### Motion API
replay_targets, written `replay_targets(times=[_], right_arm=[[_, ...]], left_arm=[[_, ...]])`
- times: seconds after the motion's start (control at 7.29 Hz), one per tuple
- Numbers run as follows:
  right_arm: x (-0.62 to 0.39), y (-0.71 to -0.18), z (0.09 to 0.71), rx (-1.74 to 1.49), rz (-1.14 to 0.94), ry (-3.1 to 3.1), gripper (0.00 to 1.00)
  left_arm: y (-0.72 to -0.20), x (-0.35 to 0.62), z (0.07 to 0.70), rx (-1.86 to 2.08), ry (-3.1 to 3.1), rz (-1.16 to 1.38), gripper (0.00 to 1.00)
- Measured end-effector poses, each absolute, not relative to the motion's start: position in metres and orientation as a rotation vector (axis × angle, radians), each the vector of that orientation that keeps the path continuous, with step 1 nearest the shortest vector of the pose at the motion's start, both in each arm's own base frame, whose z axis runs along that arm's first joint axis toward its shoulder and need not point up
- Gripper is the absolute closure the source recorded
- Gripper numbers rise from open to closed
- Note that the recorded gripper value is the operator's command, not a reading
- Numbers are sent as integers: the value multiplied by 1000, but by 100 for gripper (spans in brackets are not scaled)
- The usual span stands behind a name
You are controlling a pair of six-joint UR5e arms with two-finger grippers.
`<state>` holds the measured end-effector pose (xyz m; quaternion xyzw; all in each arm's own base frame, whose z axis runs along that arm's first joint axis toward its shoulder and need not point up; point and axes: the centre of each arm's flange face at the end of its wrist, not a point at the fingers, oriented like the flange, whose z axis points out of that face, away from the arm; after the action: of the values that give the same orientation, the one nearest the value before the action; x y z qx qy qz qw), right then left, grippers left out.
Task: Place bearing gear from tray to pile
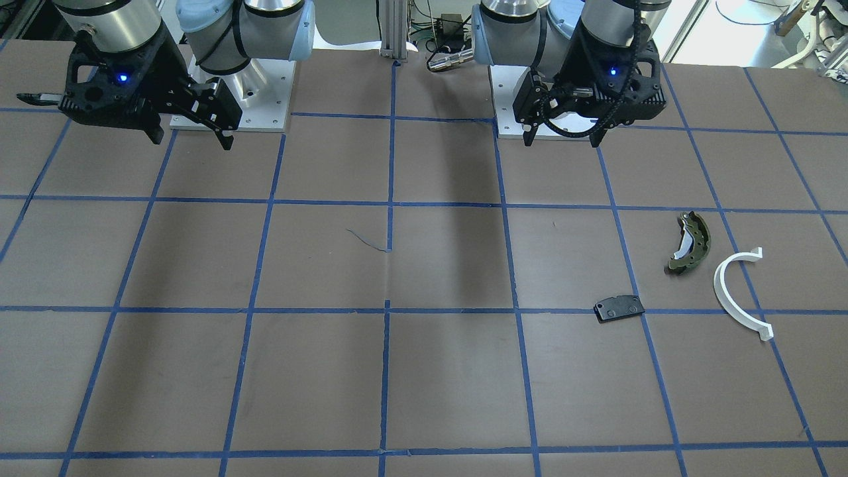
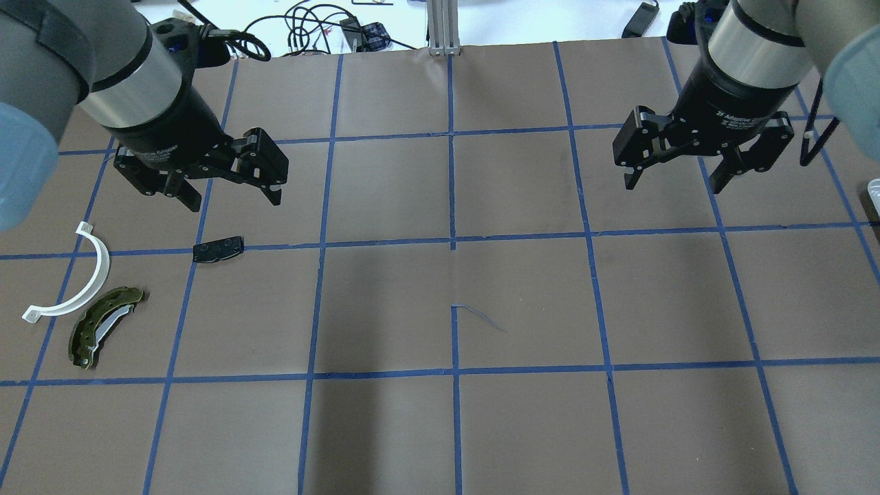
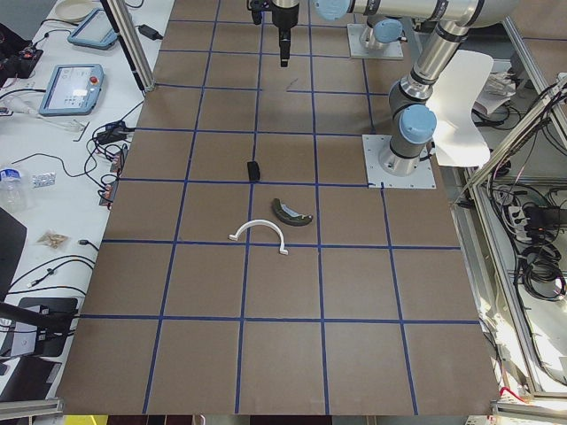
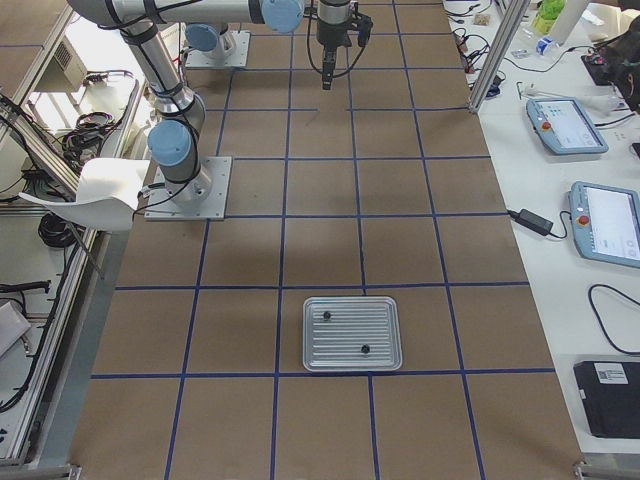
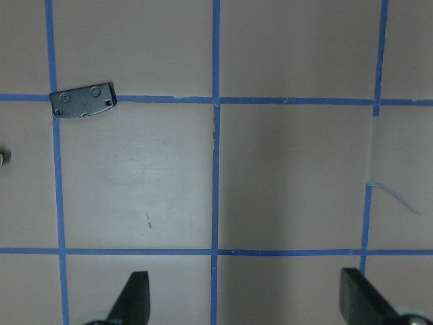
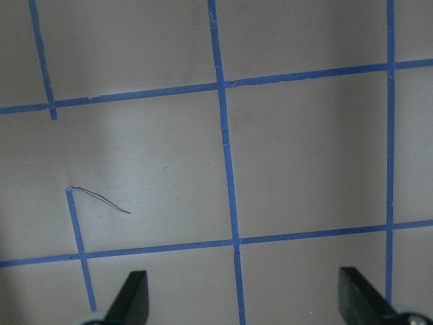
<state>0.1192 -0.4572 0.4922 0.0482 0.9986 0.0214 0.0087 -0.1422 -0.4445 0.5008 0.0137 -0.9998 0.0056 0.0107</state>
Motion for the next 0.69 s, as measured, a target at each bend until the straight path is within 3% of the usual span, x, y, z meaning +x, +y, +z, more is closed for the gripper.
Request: replay_targets(times=[0.69], right_arm=[[119,-458,492,133,63,3125,0]], left_arm=[[-436,-143,505,42,-3119,33,0]])
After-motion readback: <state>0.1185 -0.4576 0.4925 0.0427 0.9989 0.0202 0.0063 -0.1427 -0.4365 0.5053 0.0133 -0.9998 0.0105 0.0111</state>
